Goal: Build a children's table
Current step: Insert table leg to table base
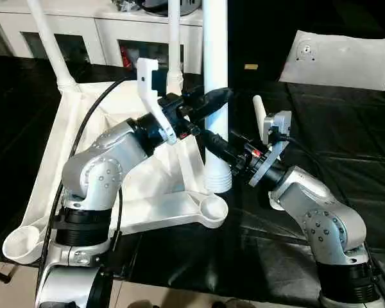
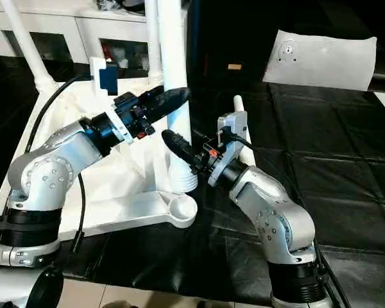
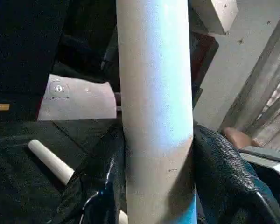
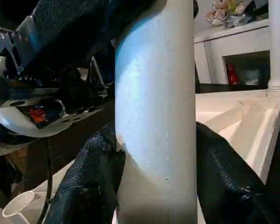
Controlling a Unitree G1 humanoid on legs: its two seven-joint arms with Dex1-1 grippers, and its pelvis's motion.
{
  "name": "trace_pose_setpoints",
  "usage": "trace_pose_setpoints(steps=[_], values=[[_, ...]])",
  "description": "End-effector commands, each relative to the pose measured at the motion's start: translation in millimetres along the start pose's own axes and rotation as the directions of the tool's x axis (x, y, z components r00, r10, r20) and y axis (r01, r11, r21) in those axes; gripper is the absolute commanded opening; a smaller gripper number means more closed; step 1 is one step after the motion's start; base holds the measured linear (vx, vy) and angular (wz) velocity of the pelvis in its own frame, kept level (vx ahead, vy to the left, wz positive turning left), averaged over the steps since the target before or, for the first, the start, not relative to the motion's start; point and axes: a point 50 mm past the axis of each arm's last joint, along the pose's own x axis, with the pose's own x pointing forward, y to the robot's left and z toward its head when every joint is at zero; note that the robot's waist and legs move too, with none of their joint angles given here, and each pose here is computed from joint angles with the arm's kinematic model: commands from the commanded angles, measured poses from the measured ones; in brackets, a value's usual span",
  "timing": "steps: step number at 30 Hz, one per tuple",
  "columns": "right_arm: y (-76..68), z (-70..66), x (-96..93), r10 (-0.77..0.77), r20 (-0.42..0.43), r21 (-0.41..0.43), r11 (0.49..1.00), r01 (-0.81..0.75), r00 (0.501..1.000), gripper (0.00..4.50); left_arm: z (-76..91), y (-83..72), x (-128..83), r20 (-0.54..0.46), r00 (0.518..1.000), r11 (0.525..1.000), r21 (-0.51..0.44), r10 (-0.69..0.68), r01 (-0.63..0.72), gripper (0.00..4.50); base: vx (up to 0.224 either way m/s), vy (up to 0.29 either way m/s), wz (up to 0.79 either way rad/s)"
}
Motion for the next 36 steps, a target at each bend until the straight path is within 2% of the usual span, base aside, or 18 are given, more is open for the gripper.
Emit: trace_pose_setpoints(steps=[1,8,10,11,15,19,22,29,32,36], values=[[-2.4,1.4,0.7,-0.013,-0.009,-0.014,1.000,0.013,1.000,2.59,12.9,3.9,-1,0.029,0.999,0.996,0.075,0.041,-0.043,1.82,0.000,0.000,0.00],[-4.3,4.3,1.4,-0.002,-0.021,-0.036,0.999,0.001,1.000,3.28,14.2,7.3,-2,0.032,0.998,0.992,0.109,0.055,-0.058,1.82,0.000,0.000,0.00],[-5.8,6.2,0.9,0.003,-0.033,-0.043,0.999,-0.004,0.999,3.28,13.8,8.9,-2,0.018,0.998,0.990,0.130,0.059,-0.061,1.82,0.000,0.000,0.00],[-6.1,6.9,0.7,0.005,-0.036,-0.045,0.999,-0.007,0.999,3.55,13.7,9.1,-3,0.015,0.998,0.989,0.135,0.059,-0.060,1.82,0.000,0.000,0.00],[-7.7,9.8,0.3,0.040,-0.102,-0.050,0.998,-0.045,0.994,3.86,13.2,8.3,-2,-0.009,0.999,0.987,0.160,0.031,-0.029,1.82,0.000,0.000,0.00],[-10.0,11.6,1.3,0.100,-0.196,-0.068,0.991,-0.115,0.976,3.86,11.5,4.1,-1,-0.051,0.998,0.981,0.191,-0.032,0.041,1.82,0.000,0.000,0.00],[-11.4,12.6,1.1,0.129,-0.222,-0.068,0.987,-0.147,0.966,4.01,11.7,2.1,1,-0.060,0.996,0.979,0.193,-0.059,0.069,1.82,0.000,0.000,0.00],[-15.8,12.8,-0.6,0.184,-0.283,-0.064,0.976,-0.210,0.941,4.01,12.3,-2.0,4,-0.091,0.988,0.968,0.207,-0.128,0.145,1.81,0.000,0.000,0.00],[-17.1,12.3,-0.4,0.188,-0.290,-0.060,0.975,-0.214,0.938,3.66,12.0,-3.5,4,-0.096,0.985,0.965,0.208,-0.144,0.162,1.81,0.000,0.000,0.00],[-18.4,9.6,1.7,0.195,-0.296,-0.045,0.975,-0.218,0.935,3.44,10.3,-7.9,6,-0.118,0.977,0.955,0.218,-0.180,0.202,1.81,0.000,0.000,0.00]])
